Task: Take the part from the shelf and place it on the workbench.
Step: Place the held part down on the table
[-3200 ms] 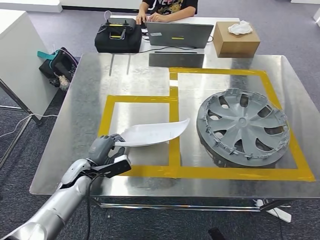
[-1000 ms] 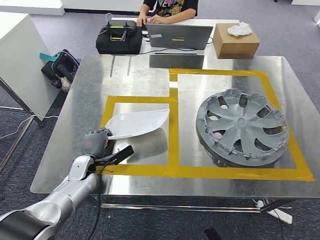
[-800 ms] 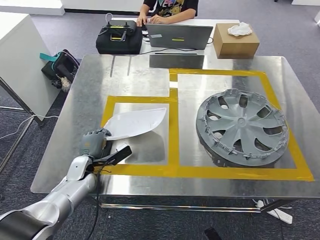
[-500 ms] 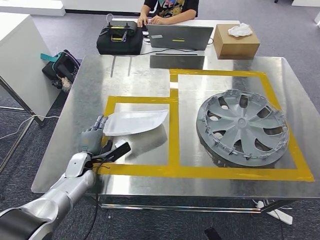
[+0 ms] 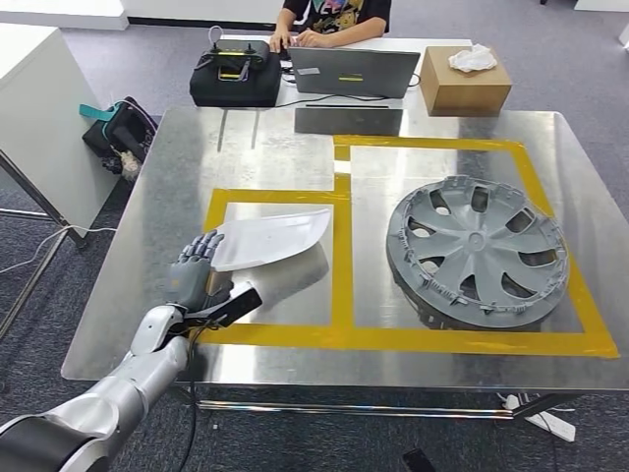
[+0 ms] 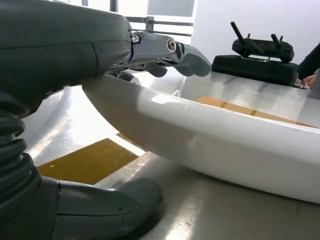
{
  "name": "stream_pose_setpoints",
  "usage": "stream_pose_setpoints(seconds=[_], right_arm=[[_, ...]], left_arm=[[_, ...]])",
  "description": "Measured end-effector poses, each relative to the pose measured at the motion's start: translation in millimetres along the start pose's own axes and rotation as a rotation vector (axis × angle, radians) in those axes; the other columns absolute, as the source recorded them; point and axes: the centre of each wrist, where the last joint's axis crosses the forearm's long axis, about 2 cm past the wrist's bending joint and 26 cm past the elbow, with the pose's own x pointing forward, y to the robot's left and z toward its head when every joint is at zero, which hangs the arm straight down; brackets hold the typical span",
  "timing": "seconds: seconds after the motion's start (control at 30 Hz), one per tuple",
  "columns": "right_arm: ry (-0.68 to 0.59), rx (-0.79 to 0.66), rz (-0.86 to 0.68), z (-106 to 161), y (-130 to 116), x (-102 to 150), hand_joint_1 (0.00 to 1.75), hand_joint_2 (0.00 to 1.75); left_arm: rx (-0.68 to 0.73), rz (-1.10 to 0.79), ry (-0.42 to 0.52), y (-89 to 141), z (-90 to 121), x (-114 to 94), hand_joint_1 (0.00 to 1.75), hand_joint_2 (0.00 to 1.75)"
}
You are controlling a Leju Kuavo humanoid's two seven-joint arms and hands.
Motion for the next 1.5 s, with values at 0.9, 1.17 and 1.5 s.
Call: stream_pose_setpoints(seconds=[0.9,1.17,1.5], right_arm=[[-0.010,-0.026,-0.069,3,3,-15,0.00,0.00],[-0.020,-0.044,-0.078,3,3,-16,0.00,0.00],[-0.045,-0.067,-0.097,3,2,-15,0.00,0.00]], left_arm=[[0.352,0.275,-0.184,10,37,-8,0.00,0.00],[0.671,0.445,-0.289,48,75,0,0.00,0.00],[0.577,1.025,-0.666,103,116,59,0.00,0.00]])
